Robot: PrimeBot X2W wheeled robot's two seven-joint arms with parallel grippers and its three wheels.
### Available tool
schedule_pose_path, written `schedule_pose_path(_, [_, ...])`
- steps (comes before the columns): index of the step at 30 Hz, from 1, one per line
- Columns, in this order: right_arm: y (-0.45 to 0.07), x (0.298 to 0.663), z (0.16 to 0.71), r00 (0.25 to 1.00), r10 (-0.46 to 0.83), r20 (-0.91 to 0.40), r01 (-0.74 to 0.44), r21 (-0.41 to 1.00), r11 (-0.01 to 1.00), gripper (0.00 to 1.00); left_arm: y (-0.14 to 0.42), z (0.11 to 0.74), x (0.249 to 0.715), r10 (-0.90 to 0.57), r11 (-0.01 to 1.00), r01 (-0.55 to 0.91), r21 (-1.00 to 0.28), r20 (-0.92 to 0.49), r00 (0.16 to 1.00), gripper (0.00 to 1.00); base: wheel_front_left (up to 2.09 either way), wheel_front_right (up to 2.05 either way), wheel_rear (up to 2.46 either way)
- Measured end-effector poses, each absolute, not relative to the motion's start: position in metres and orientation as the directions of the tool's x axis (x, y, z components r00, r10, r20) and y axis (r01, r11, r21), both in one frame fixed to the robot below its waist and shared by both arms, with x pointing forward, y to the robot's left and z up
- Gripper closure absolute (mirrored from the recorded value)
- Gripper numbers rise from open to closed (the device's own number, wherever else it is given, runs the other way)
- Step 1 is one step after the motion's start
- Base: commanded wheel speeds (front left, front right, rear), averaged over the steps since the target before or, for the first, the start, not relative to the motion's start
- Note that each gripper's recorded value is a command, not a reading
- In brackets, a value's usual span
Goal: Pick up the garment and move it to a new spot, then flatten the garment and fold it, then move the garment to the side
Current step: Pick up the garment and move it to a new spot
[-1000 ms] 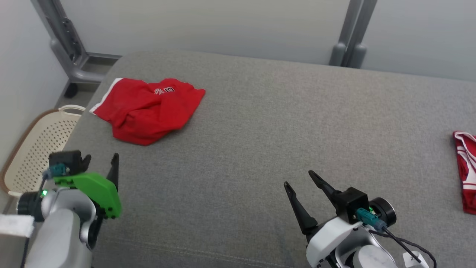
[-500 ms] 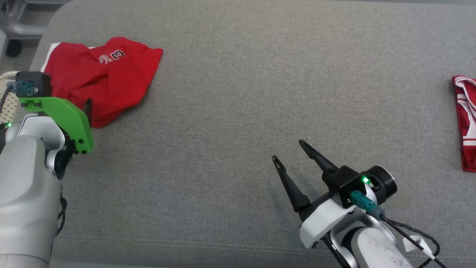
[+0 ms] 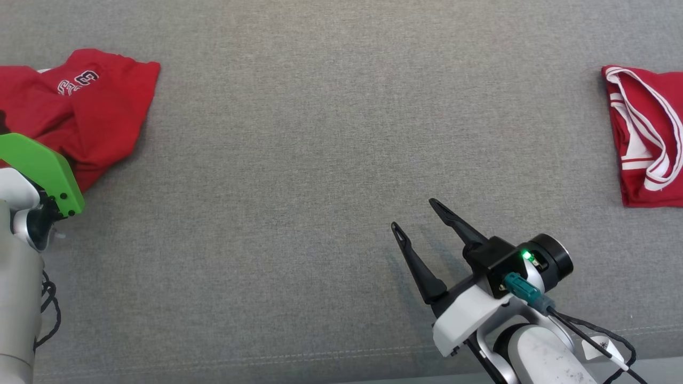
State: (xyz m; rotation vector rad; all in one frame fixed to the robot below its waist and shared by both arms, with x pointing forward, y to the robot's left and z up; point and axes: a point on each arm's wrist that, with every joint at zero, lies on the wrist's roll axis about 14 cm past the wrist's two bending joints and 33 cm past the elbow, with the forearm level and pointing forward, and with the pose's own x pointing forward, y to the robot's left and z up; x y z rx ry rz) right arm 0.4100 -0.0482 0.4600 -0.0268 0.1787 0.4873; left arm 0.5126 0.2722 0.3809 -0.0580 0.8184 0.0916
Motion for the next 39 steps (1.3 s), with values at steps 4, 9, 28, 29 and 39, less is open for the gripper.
schedule_pose_path(4, [-0.058, 0.409, 0.461, 0.881, 0.439, -0.179, -0.445, 0.008, 0.896, 0.00, 0.266, 0.381, 0.518, 0.051, 0.996, -0.084, -0.011, -0.717, 0.695, 1.00, 0.00, 0.00, 0.00])
schedule_pose_path(9, [-0.057, 0.406, 0.465, 0.882, 0.440, -0.167, -0.444, 0.016, 0.896, 0.00, 0.266, 0.393, 0.521, 0.051, 0.998, -0.070, 0.001, -0.680, 0.731, 1.00, 0.00, 0.00, 0.00])
schedule_pose_path(28, [-0.063, 0.369, 0.503, 0.912, 0.407, -0.046, -0.406, 0.041, 0.913, 0.00, 0.142, 0.566, 0.543, -0.250, 0.948, 0.296, 0.116, -0.299, 0.921, 1.00, 0.00, 0.00, 0.00])
schedule_pose_path(29, [-0.066, 0.367, 0.505, 0.916, 0.399, -0.038, -0.397, 0.047, 0.916, 0.00, 0.129, 0.575, 0.542, -0.284, 0.937, 0.327, 0.122, -0.278, 0.918, 1.00, 0.00, 0.00, 0.00])
schedule_pose_path(39, [-0.112, 0.347, 0.519, 0.966, 0.260, 0.011, -0.260, 0.055, 0.964, 0.00, -0.040, 0.647, 0.500, -0.680, 0.707, 0.685, 0.177, -0.095, 0.727, 1.00, 0.00, 0.00, 0.00])
